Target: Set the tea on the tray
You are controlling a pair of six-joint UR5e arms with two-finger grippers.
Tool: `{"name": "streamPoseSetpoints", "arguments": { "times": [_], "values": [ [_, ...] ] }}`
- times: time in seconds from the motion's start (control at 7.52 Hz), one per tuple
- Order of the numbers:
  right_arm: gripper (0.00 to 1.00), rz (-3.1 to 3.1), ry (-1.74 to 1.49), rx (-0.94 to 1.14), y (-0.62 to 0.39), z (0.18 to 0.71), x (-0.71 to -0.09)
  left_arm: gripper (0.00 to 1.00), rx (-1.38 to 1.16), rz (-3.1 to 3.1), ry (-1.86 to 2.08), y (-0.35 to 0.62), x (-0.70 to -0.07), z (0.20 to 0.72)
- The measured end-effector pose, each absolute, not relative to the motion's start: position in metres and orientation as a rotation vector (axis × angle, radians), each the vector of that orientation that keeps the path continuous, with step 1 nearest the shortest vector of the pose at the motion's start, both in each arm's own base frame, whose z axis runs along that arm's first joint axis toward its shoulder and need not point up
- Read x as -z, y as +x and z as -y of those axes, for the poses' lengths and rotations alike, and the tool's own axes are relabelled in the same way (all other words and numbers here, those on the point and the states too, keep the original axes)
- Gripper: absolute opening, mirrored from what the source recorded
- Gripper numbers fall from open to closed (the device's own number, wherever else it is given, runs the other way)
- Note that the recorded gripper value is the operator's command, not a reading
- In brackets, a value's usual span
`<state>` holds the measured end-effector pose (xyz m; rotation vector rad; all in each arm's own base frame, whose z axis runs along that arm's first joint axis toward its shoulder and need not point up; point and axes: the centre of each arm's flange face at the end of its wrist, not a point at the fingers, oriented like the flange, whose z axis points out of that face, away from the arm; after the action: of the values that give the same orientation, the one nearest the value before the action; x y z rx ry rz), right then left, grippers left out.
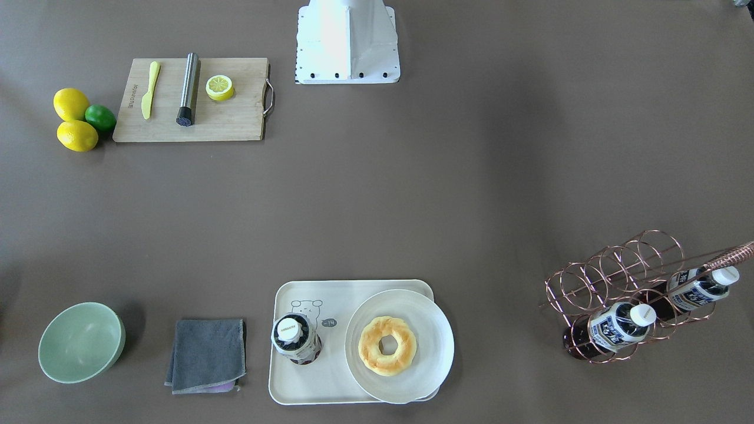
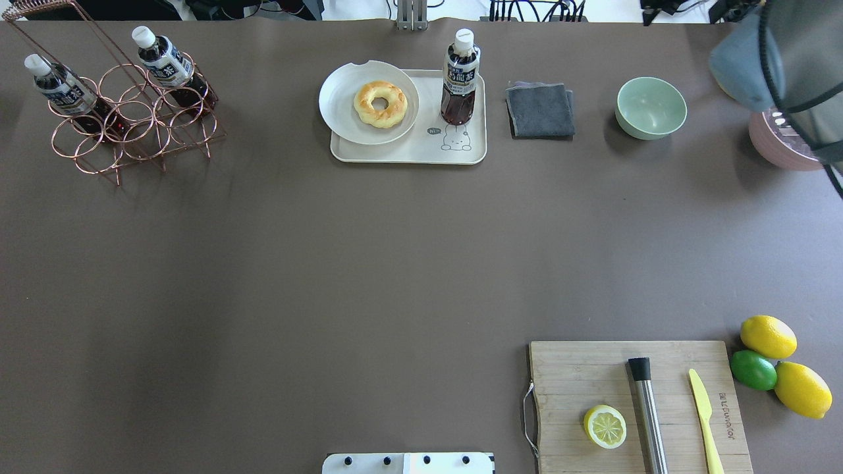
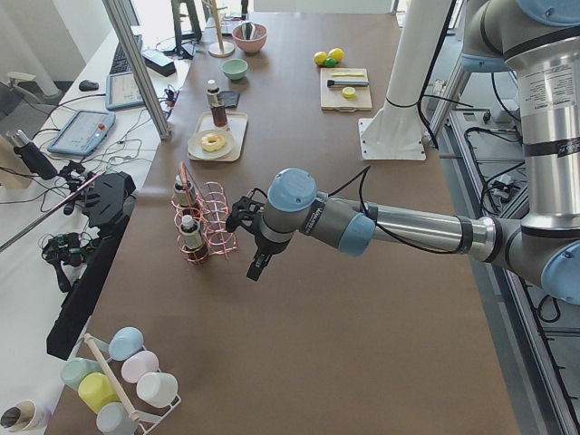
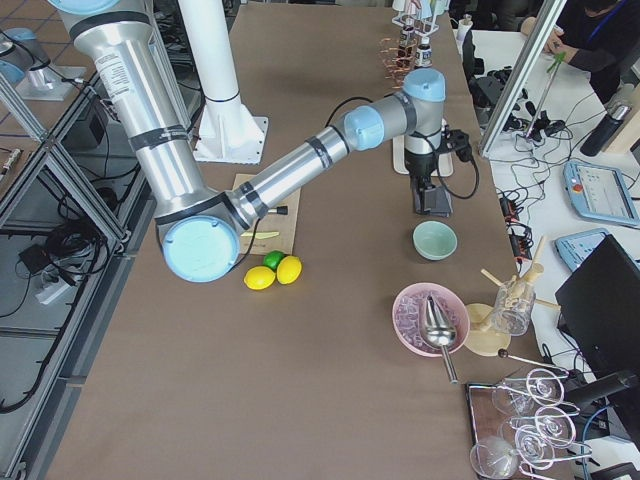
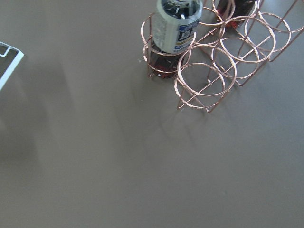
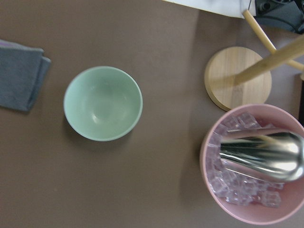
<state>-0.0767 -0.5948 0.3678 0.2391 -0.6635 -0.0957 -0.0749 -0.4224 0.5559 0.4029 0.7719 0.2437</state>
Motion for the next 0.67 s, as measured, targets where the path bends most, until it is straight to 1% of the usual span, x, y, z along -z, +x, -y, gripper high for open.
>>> {"name": "streamPoseSetpoints", "arguments": {
  "times": [0.27, 0.4, 0.67],
  "values": [
    [1.0, 0.584, 0.138, 0.166, -0.014, 0.542, -0.489, 0.99, -0.271, -0.756, 0.373, -0.093, -0.576, 0.422],
    [1.0, 0.564, 0.084, 0.142, 0.012, 0.518, -0.531, 0.99, -0.273, -0.755, 0.36, -0.096, -0.585, 0.42],
    [1.0, 0.549, 0.003, 0.087, 0.04, 0.485, -0.582, 0.99, -0.264, -0.751, 0.345, -0.097, -0.615, 0.408]
  ]
}}
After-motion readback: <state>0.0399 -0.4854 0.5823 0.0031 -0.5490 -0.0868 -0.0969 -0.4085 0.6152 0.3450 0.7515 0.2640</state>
